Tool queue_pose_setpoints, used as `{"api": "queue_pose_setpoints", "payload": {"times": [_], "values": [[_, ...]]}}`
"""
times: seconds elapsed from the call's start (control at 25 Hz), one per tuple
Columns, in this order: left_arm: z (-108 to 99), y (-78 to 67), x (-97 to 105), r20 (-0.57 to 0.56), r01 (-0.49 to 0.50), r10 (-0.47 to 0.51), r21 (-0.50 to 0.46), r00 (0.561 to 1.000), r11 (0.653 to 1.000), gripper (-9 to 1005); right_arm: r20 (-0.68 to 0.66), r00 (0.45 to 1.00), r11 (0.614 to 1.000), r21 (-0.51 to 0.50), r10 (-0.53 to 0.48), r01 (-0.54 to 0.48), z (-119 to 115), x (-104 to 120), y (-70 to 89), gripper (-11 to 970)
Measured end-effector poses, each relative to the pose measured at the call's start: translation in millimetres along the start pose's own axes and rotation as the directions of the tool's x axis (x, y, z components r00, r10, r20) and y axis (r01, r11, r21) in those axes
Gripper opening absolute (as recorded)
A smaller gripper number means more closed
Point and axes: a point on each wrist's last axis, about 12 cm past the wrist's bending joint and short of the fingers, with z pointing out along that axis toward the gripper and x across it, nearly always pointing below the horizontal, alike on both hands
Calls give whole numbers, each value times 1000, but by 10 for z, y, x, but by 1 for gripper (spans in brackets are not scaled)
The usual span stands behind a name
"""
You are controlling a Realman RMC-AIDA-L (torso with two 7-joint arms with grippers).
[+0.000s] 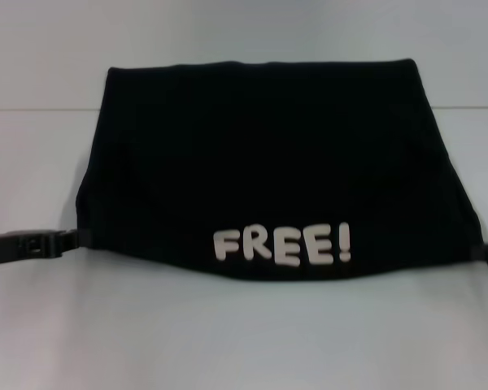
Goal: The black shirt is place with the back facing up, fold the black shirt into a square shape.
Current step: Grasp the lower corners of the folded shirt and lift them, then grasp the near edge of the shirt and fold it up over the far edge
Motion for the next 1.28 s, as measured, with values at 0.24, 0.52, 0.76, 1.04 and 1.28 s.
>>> {"api": "queue_pose_setpoints", "payload": {"times": [0.24,0.52,0.76,1.04,1.28], "values": [[-310,-80,169,-46,31,-25,124,999,992,20,16,999,992,-125,28,-26,-364,385,104,9],[-635,-183,498,-115,83,-56,246,992,966,20,33,995,981,-177,91,-84,-770,827,189,9],[-745,-245,735,-165,116,-68,299,984,947,19,35,992,973,-200,124,-114,-956,1102,276,10],[-743,-261,791,-180,140,-88,304,980,942,19,50,988,970,-204,145,-133,-1026,1168,301,10],[-608,-237,350,-151,96,-50,314,987,945,19,137,988,981,-188,71,-45,-951,727,161,10]]}}
